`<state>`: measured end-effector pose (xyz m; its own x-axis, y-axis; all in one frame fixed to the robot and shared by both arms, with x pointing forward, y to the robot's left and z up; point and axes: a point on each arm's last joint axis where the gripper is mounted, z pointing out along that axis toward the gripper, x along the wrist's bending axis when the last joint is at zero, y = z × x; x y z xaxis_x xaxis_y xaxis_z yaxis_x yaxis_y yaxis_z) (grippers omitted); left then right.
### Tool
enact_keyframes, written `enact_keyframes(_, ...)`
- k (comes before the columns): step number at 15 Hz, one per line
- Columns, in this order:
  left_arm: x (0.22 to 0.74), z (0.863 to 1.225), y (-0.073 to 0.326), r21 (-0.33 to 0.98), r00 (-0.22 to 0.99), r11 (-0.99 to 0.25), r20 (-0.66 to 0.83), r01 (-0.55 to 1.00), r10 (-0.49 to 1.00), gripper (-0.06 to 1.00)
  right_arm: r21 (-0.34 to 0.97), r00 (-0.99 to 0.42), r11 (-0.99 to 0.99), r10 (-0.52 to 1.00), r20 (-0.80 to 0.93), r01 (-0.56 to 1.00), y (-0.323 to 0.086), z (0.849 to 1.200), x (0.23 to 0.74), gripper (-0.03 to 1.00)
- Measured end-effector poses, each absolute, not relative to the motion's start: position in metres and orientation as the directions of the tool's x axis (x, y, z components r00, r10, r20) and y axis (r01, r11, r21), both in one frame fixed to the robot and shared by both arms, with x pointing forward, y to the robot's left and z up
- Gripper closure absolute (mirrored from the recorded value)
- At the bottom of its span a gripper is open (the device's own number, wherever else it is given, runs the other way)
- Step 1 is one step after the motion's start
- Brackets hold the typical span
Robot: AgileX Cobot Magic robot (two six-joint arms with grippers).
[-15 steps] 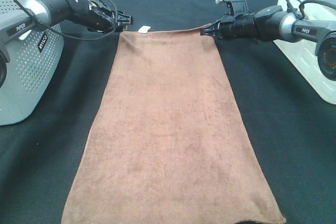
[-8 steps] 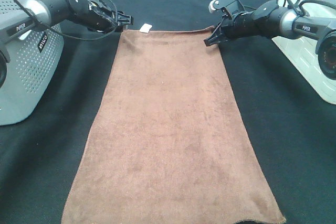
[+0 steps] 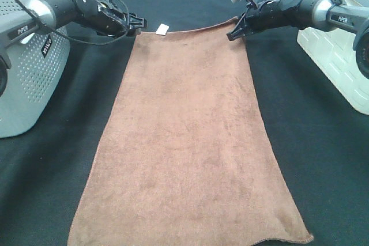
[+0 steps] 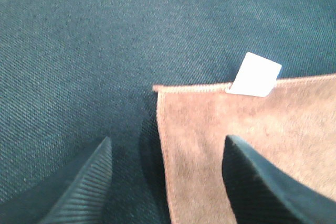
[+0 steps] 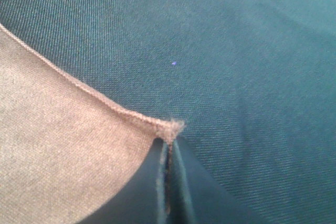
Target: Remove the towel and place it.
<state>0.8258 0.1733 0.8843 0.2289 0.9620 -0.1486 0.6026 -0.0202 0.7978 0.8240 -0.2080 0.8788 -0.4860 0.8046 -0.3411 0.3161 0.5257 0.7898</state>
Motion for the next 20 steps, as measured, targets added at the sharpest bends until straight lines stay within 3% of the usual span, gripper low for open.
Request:
enact_keyframes(4,0.825,0.884,0.173,0.795,0.230,-0.022,-0.149,0.606,0.962,0.36,0.797,-0.481,0.474,0.834,-0.270,0.374,-0.207,0.865,0.822,0.95)
enact_keyframes(6,0.825,0.884,0.173,0.794,0.230,-0.022,-0.149,0.608,0.962,0.36,0.798,-0.475,0.455,0.845,-0.246,0.396,-0.207,0.857,0.822,0.89)
enact_keyframes(7,0.825,0.884,0.173,0.794,0.230,-0.022,-0.149,0.608,0.962,0.36,0.800,-0.471,0.447,0.849,-0.239,0.400,-0.207,0.857,0.822,0.78)
enact_keyframes(8,0.825,0.884,0.173,0.793,0.229,-0.019,-0.153,0.609,0.961,0.36,0.815,-0.441,0.397,0.876,-0.198,0.422,-0.208,0.858,0.823,0.56)
enact_keyframes(9,0.825,0.884,0.173,0.793,0.229,-0.019,-0.153,0.609,0.961,0.36,0.826,-0.413,0.342,0.898,-0.148,0.448,-0.208,0.858,0.823,0.41)
enact_keyframes(10,0.825,0.884,0.173,0.792,0.229,-0.018,-0.154,0.610,0.961,0.36,0.829,-0.396,0.308,0.911,-0.115,0.467,-0.208,0.859,0.822,0.28)
enact_keyframes(11,0.825,0.883,0.173,0.786,0.229,-0.020,-0.156,0.618,0.961,0.36,0.826,-0.395,0.292,0.914,-0.092,0.483,-0.207,0.865,0.821,0.21)
enact_keyframes(15,0.818,0.897,0.172,0.731,0.225,-0.017,-0.187,0.682,0.956,0.22,0.805,-0.418,0.230,0.908,0.025,0.547,-0.202,0.931,0.809,0.16)
enact_keyframes(20,0.792,0.983,0.174,0.670,0.275,-0.094,-0.169,0.737,0.947,0.17,0.695,-0.391,0.220,0.916,0.095,0.685,-0.207,1.021,0.771,0.16)
